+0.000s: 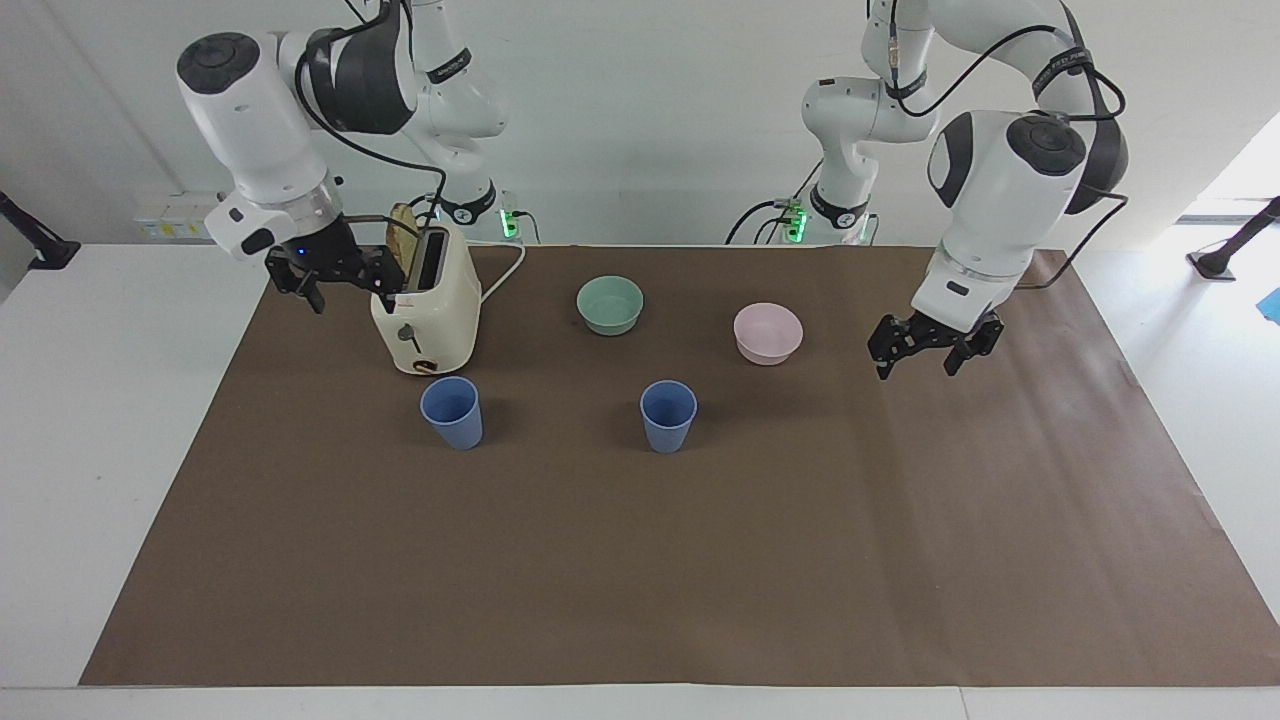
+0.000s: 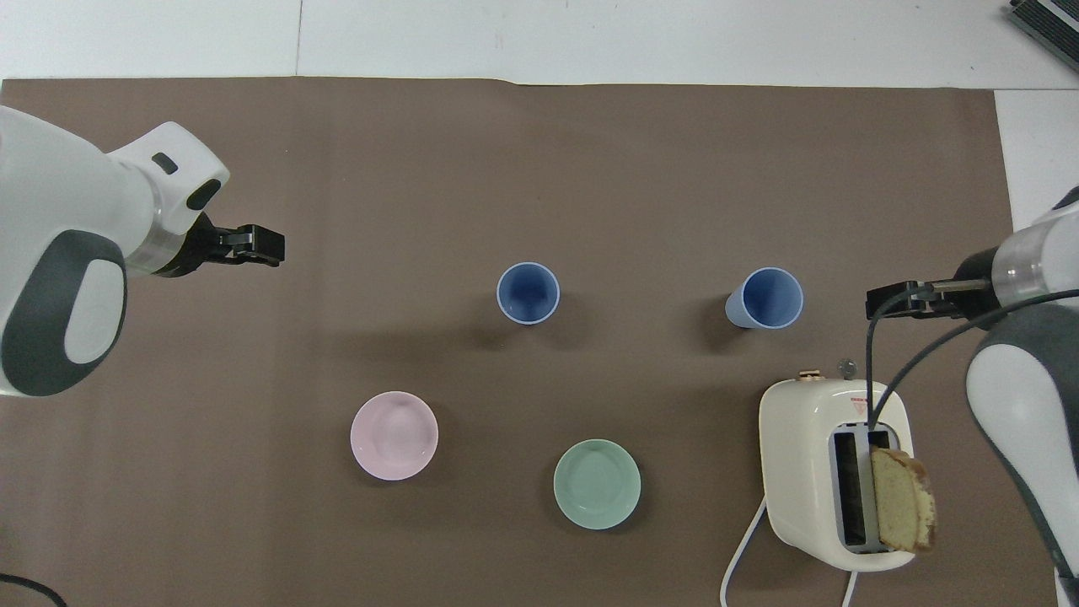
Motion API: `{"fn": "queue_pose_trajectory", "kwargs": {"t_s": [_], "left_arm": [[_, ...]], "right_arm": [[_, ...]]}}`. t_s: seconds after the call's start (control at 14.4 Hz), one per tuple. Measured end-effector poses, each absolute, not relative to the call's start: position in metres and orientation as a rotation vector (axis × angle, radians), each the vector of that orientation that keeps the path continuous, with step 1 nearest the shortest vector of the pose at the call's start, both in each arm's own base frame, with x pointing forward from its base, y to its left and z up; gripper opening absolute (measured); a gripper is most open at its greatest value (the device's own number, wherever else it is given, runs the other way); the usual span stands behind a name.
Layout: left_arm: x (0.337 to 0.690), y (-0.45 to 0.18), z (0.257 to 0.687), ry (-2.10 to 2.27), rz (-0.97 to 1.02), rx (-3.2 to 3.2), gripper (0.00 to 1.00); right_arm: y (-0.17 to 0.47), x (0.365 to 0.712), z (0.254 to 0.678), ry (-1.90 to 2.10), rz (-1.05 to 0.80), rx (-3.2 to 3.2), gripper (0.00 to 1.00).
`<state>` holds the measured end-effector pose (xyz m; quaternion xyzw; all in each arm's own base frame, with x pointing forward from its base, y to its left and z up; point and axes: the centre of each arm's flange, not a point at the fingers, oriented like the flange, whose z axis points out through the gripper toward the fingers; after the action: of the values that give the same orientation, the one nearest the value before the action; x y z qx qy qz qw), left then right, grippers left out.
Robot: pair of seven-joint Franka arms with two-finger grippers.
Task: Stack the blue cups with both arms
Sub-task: 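Withdraw the left gripper while the right gripper reaches the other cup, then grasp the second blue cup with the right gripper and lift it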
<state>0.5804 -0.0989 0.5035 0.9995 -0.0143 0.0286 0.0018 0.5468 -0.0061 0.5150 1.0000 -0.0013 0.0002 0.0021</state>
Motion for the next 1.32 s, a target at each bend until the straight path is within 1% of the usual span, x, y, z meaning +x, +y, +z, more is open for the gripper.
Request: {"fn": "queue_pose_trajectory", "kwargs": {"t_s": [0.21, 0.35, 0.56, 0.84, 1.11, 1.32], "left_arm": [[0.576, -0.058, 0.508, -0.164, 0.035, 3.141, 1.0], [0.573, -0.043, 0.514, -0.245, 0.028, 3.137, 1.0], [0.566, -0.039, 0.535, -0.305, 0.048, 3.132, 1.0], [0.556, -0.041, 0.583, -0.328, 0.053, 3.136, 1.0], [0.546, -0.042, 0.621, -0.333, 0.016, 3.136, 1.0], [0.535, -0.044, 0.641, -0.341, 0.031, 3.135, 1.0]], "right_arm": [[0.001, 0.574, 0.467, -0.004, 0.019, 3.154, 1.0], [0.009, 0.586, 0.446, 0.007, 0.033, 3.161, 1.0], [0.026, 0.589, 0.433, 0.025, 0.014, 3.165, 1.0], [0.027, 0.593, 0.406, 0.024, -0.053, 3.17, 1.0], [0.027, 0.596, 0.384, 0.021, -0.038, 3.175, 1.0], [0.027, 0.596, 0.359, 0.016, -0.046, 3.179, 1.0]]}}
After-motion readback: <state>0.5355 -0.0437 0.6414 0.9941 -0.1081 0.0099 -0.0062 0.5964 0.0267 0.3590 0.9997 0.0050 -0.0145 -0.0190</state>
